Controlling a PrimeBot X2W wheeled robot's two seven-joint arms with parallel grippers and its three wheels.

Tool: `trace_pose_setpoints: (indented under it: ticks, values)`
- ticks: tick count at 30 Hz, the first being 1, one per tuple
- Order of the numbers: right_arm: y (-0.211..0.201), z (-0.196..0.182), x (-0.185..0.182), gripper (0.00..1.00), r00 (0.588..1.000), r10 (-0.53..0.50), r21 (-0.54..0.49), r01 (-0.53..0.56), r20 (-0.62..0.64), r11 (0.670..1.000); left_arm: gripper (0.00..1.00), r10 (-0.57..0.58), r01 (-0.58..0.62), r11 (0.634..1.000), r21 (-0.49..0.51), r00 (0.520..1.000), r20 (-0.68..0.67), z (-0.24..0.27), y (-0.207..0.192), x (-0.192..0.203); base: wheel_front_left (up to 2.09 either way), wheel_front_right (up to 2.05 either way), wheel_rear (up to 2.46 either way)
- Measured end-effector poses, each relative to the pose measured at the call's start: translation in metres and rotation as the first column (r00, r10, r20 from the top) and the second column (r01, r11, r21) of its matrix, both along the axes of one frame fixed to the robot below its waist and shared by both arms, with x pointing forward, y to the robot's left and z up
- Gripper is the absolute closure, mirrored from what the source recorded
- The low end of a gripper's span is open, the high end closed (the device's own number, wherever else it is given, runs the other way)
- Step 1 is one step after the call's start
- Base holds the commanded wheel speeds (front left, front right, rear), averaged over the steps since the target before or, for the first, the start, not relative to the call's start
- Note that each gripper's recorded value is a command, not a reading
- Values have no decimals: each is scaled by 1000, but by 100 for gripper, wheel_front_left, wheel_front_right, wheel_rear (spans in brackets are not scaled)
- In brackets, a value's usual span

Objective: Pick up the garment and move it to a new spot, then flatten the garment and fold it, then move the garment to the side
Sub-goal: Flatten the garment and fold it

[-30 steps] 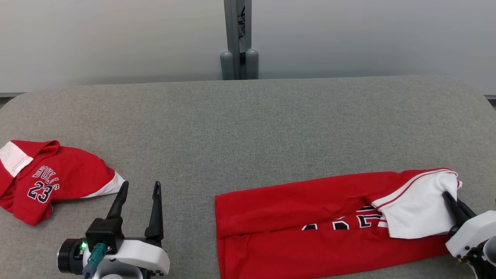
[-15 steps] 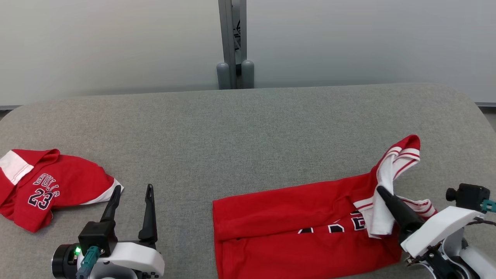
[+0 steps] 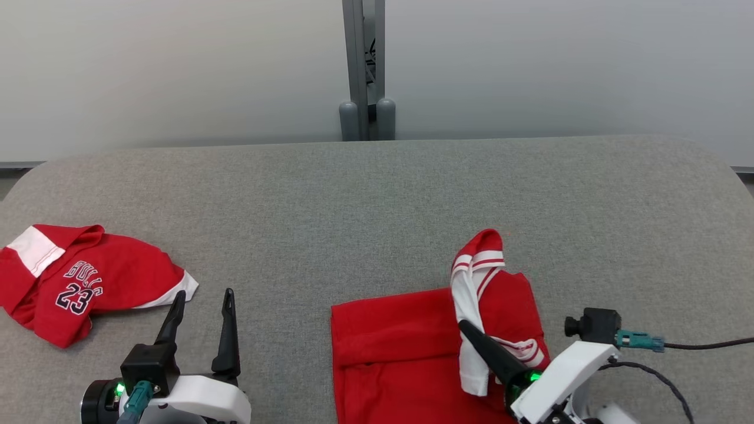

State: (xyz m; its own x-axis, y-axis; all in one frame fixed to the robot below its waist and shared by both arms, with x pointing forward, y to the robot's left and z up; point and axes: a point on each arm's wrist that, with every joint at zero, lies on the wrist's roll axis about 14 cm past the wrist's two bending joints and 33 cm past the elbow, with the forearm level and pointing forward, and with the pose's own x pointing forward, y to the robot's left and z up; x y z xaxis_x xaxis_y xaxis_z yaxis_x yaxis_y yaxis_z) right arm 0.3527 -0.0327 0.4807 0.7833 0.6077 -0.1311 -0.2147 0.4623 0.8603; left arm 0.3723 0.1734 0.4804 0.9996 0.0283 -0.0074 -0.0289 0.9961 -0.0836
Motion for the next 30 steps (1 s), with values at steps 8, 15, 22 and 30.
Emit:
trace_pose_setpoints:
  ticks: [8, 15, 22, 30]
  values:
    - [54, -6, -1, 100, 995, 89, 36, -88, -40, 995, 0, 40, -40, 999, -13, 999, -17, -5, 12, -9, 0, 0, 0]
    - [80, -25, 0, 100, 985, 151, -2, -152, -89, 988, 0, 110, -111, 994, -23, 993, -39, -12, 31, -23, 0, 0, 0]
    - [92, -42, 0, 0, 974, 182, -25, -187, -137, 982, 0, 156, -158, 987, -26, 986, -62, -18, 43, -31, 0, 0, 0]
    - [114, -15, -3, 0, 966, 247, 30, -245, -82, 969, 0, 161, -163, 986, -30, 985, -68, -20, 43, -32, 0, 0, 0]
